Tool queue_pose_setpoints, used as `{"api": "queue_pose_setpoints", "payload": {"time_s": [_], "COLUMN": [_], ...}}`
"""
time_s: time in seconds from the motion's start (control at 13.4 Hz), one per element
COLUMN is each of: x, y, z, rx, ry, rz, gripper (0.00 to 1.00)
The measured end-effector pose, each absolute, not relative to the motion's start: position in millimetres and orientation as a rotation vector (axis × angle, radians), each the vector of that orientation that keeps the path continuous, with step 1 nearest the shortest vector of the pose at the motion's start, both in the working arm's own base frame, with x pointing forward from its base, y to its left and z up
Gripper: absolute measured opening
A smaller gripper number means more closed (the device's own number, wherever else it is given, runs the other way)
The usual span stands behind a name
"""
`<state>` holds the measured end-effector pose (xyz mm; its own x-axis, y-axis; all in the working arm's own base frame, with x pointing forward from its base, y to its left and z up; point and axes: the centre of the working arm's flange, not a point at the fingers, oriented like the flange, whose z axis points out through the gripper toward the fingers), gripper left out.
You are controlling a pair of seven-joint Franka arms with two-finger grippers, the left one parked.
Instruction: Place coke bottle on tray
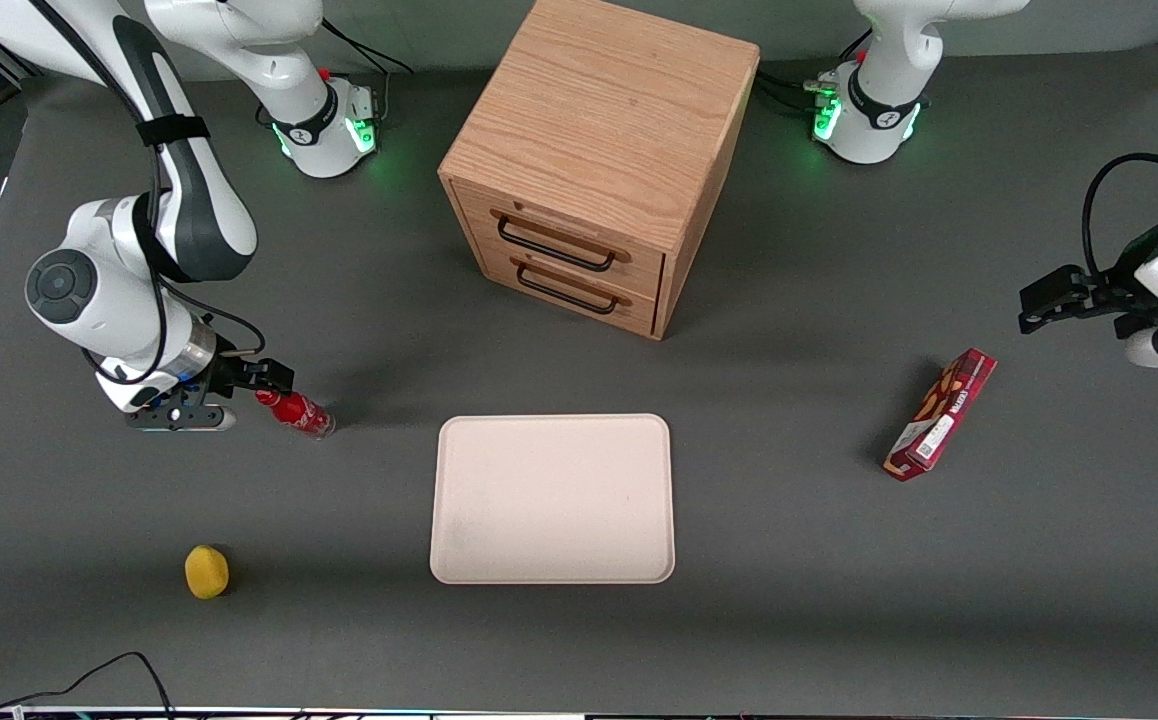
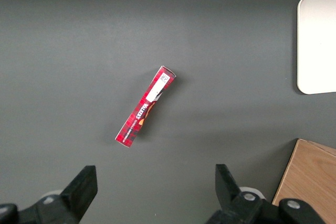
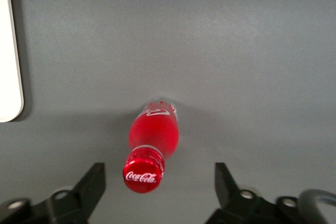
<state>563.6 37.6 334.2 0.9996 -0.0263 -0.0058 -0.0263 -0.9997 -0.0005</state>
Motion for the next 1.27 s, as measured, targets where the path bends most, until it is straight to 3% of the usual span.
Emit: {"api": "queue_pose_setpoints", "payload": {"time_s": [0.22, 0.37, 0.6, 0.75, 1.04, 1.27], "x": [563, 563, 561, 556, 552, 552], "y": [44, 46, 51, 50, 48, 48], "z": [335, 336, 342, 373, 522, 614], "rx": [-3.139, -3.139, -3.139, -3.147, -3.161, -3.158], "ry": [0.022, 0.019, 0.003, 0.003, 0.016, 0.019], "rz": [0.007, 0.005, 0.010, 0.058, 0.101, 0.019], "gripper": [0.49, 0.31, 0.31, 0.31, 0.31, 0.31]}}
